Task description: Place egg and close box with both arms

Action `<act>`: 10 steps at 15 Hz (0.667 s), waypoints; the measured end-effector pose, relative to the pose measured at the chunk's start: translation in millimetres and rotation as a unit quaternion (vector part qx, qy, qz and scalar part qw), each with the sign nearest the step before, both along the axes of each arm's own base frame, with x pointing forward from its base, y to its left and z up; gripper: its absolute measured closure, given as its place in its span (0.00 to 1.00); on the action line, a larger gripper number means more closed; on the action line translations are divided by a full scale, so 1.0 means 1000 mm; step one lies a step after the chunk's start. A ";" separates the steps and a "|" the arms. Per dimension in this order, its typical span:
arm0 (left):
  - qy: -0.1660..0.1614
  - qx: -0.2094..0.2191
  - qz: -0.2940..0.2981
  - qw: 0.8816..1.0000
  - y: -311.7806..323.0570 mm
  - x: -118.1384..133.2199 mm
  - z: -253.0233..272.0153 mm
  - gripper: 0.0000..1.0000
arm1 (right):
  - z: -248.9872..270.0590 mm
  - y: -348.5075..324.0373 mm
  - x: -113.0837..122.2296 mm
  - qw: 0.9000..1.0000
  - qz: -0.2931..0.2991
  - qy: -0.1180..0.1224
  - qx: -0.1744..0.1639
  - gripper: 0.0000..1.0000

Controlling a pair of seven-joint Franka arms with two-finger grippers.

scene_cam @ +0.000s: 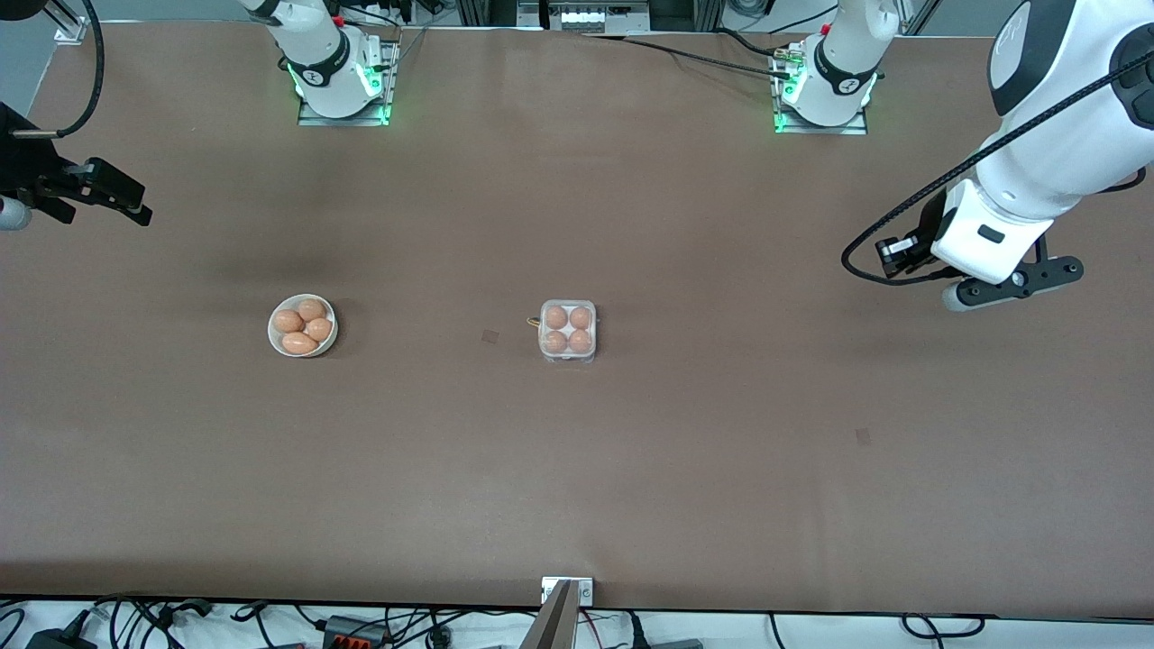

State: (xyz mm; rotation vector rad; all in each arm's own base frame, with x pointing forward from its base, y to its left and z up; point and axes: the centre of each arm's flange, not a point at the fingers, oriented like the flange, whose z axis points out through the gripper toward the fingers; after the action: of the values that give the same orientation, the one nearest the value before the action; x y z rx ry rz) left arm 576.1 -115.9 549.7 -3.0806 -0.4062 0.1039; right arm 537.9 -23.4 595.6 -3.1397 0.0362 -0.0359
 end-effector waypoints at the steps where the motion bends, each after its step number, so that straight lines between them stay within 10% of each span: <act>1: 0.001 0.001 0.001 1.000 0.001 -0.002 -0.001 0.57 | 0.000 0.000 0.000 1.000 0.000 0.000 0.000 0.00; 7: 0.001 -0.001 -0.036 0.999 0.014 -0.005 0.006 0.01 | -0.001 0.000 -0.001 1.000 0.000 0.003 0.000 0.00; 10: -0.005 -0.006 -0.040 0.999 0.056 0.001 0.010 0.00 | -0.001 0.000 -0.001 1.000 0.000 0.003 0.000 0.00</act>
State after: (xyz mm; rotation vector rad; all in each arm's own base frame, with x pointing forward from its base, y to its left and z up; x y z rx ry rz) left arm 577.0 -60.1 559.3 -3.1064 -0.2832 0.0881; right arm 537.3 -22.9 595.0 -3.1396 0.0369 -0.0267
